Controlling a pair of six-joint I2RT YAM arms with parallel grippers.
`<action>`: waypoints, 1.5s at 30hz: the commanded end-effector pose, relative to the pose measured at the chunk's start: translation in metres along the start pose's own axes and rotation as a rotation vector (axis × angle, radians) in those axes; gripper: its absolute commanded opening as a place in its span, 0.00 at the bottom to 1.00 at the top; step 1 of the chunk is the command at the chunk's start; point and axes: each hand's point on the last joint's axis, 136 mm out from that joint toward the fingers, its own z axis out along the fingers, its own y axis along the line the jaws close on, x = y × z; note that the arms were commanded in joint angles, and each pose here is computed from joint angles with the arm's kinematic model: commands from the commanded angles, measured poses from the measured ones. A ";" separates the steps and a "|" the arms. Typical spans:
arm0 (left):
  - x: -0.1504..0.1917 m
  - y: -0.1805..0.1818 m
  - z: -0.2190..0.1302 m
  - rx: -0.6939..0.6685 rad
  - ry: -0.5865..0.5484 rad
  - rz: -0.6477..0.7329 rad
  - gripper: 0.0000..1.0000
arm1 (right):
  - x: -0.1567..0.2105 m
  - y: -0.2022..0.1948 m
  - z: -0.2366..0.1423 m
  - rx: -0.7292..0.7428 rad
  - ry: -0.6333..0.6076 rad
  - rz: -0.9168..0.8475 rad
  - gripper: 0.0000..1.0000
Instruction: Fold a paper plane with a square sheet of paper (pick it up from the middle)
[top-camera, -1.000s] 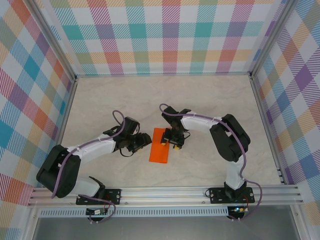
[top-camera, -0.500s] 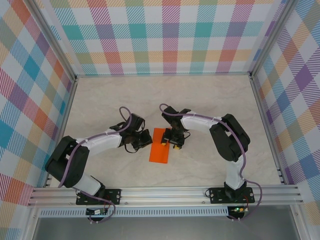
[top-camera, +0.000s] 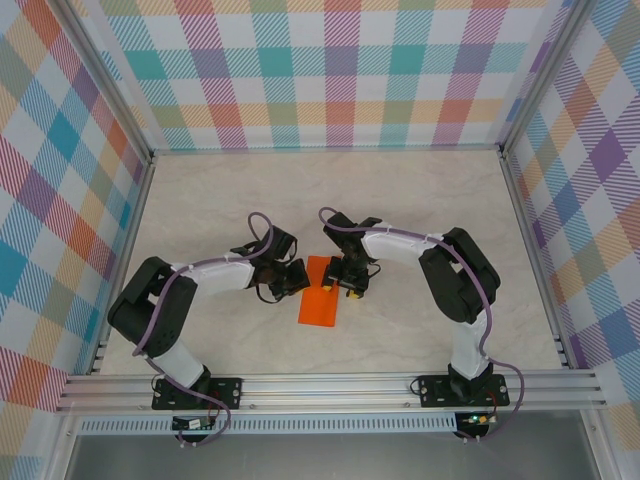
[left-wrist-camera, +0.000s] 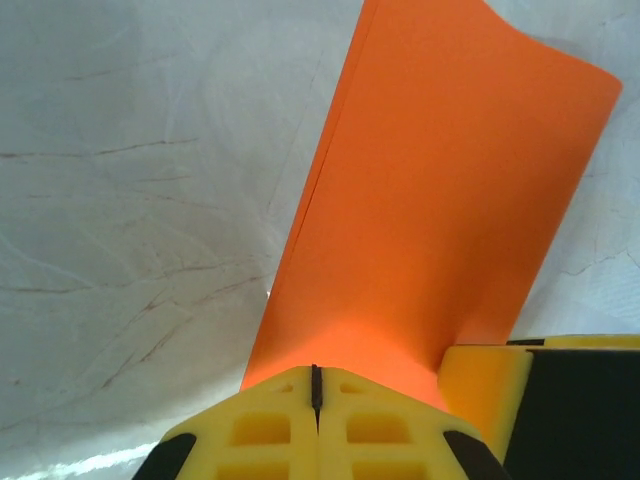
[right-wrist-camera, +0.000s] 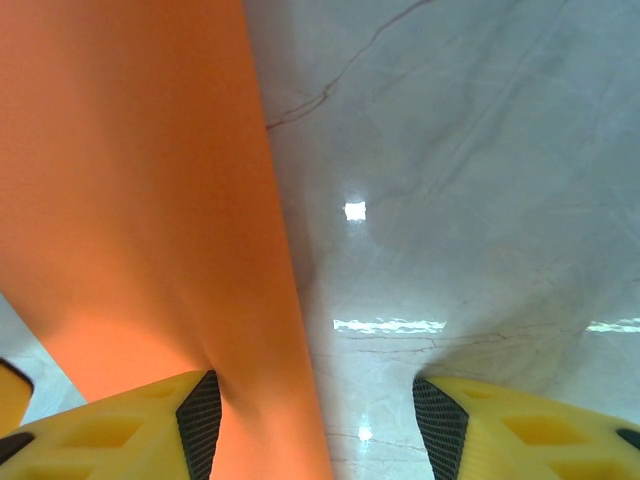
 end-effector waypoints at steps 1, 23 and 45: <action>0.003 -0.004 0.007 0.009 0.018 0.031 0.00 | 0.002 -0.044 0.033 0.163 0.030 0.032 0.59; 0.015 0.040 0.015 -0.127 0.019 0.014 0.00 | -0.006 0.016 -0.071 -0.218 -0.254 -0.126 0.64; 0.017 0.046 0.017 -0.150 0.037 0.018 0.00 | 0.014 0.017 -0.004 -0.363 -0.109 -0.147 0.13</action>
